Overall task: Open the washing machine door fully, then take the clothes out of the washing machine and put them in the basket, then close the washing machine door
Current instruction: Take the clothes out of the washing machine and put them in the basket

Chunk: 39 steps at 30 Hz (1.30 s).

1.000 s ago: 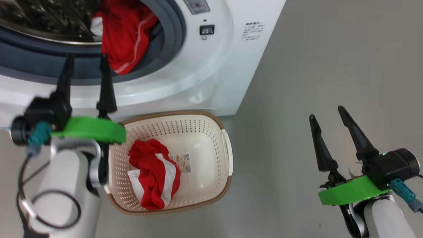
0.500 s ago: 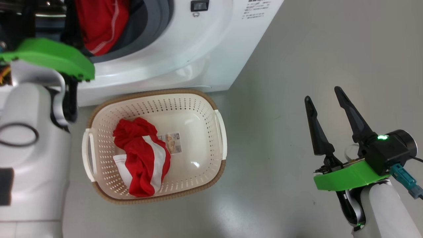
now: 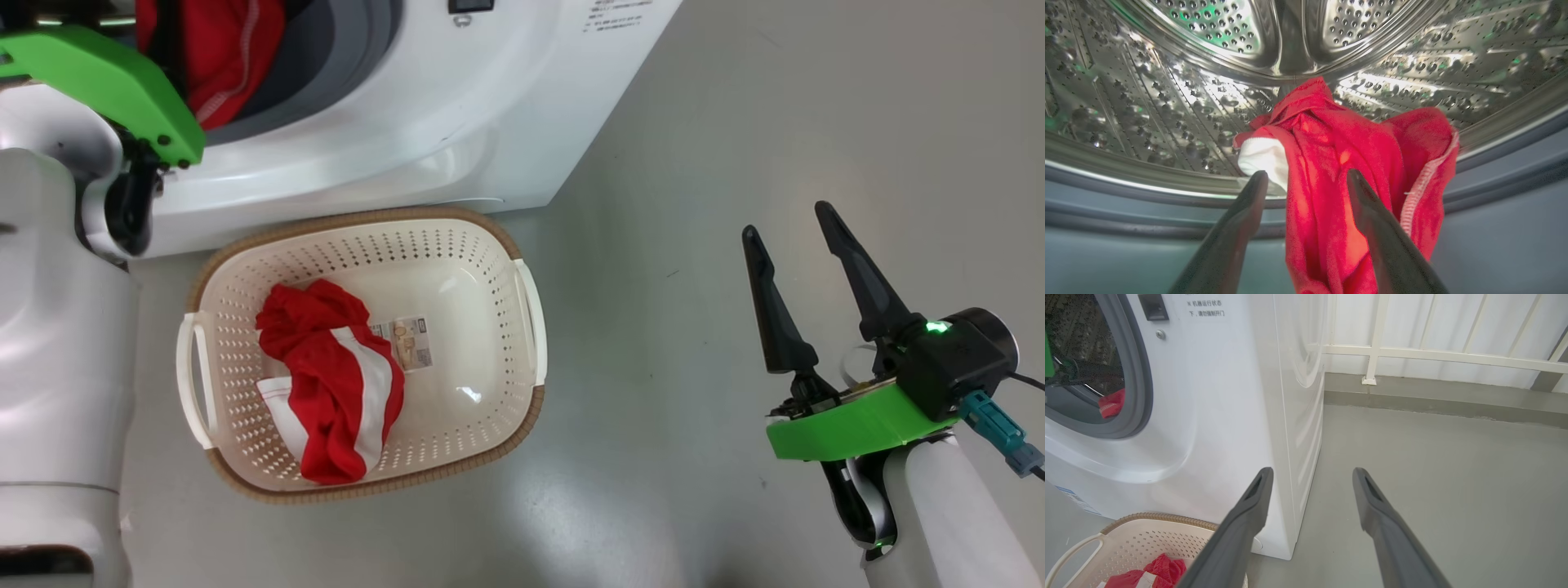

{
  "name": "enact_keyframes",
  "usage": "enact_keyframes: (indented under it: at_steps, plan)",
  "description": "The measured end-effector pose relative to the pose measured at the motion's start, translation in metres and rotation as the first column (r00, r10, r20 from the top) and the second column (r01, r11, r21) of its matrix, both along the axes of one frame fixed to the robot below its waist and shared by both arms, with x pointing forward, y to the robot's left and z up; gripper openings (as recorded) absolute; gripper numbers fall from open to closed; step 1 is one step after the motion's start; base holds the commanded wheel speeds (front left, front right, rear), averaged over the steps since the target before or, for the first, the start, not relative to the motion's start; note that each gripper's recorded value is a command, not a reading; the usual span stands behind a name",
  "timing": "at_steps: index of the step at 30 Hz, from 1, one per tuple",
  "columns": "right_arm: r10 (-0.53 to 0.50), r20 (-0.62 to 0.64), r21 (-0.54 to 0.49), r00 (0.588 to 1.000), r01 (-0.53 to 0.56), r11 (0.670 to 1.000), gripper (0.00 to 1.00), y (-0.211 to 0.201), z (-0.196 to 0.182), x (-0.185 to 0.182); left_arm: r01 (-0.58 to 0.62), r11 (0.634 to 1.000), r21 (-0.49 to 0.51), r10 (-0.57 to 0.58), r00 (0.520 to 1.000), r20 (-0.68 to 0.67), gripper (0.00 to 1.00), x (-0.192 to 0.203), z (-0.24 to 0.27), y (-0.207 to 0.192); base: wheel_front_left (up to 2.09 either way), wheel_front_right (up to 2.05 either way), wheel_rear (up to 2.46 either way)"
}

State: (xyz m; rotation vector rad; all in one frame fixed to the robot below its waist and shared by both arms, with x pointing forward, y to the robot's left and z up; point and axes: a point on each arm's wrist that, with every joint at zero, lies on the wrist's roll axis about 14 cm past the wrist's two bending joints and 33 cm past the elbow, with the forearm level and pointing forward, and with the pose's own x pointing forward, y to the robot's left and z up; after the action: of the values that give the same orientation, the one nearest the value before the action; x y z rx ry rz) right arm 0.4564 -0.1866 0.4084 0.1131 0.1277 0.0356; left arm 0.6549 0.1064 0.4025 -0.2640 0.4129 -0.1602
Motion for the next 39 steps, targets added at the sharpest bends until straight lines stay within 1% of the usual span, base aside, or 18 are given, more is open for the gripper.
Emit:
enact_keyframes:
  at_steps: [8,13,17,18,19,20,21,22,23,30,39]
  plan:
    - [-0.008,-0.014,0.006,1.0,0.008,1.0,1.0,-0.002,-0.004,-0.002,0.055,0.998,0.043,-0.048,0.989,-0.14,1.0,-0.008,-0.03,-0.006,0.0,0.0,0.0]
    - [-0.012,-0.023,0.006,1.0,0.012,1.0,1.0,-0.004,-0.008,-0.003,0.074,0.993,0.087,-0.058,0.983,-0.173,1.0,-0.01,-0.04,-0.004,0.0,0.0,0.0]
    - [-0.014,-0.026,0.008,1.0,0.015,1.0,1.0,-0.005,-0.009,-0.002,0.085,0.992,0.094,-0.066,0.98,-0.188,1.0,-0.008,-0.044,-0.005,0.0,0.0,0.0]
    - [-0.015,-0.027,0.009,1.0,0.015,1.0,1.0,-0.005,-0.009,-0.002,0.088,0.992,0.094,-0.069,0.979,-0.191,0.95,-0.008,-0.045,-0.006,0.0,0.0,0.0]
    - [-0.015,-0.027,0.009,1.0,0.016,1.0,1.0,-0.005,-0.01,-0.002,0.09,0.991,0.095,-0.071,0.979,-0.193,0.82,-0.008,-0.046,-0.006,0.0,0.0,0.0]
    - [-0.015,-0.027,0.009,1.0,0.016,1.0,1.0,-0.005,-0.01,-0.001,0.092,0.991,0.094,-0.073,0.978,-0.194,0.5,-0.008,-0.046,-0.007,0.0,0.0,0.0]
    - [-0.015,-0.025,0.008,1.0,0.015,1.0,1.0,-0.005,-0.009,-0.001,0.095,0.991,0.094,-0.076,0.978,-0.194,0.29,-0.008,-0.046,-0.008,0.0,0.0,0.0]
    - [-0.015,-0.022,0.008,1.0,0.015,1.0,1.0,-0.005,-0.009,0.0,0.1,0.99,0.095,-0.08,0.977,-0.196,0.09,-0.008,-0.047,-0.009,0.0,0.0,0.0]
    - [-0.014,-0.021,0.008,1.0,0.015,1.0,1.0,-0.005,-0.009,0.001,0.107,0.99,0.093,-0.087,0.977,-0.195,0.0,-0.009,-0.047,-0.01,0.0,0.0,0.0]
    - [-0.012,-0.019,0.01,1.0,0.012,1.0,1.0,-0.004,-0.008,0.001,0.128,0.987,0.099,-0.108,0.977,-0.183,0.0,-0.009,-0.043,-0.014,0.0,0.0,0.0]
    - [-0.007,-0.01,0.013,1.0,0.007,1.0,1.0,-0.002,-0.004,0.001,0.128,0.983,0.128,-0.122,0.991,-0.05,0.0,0.0,-0.015,-0.018,0.0,0.0,0.0]
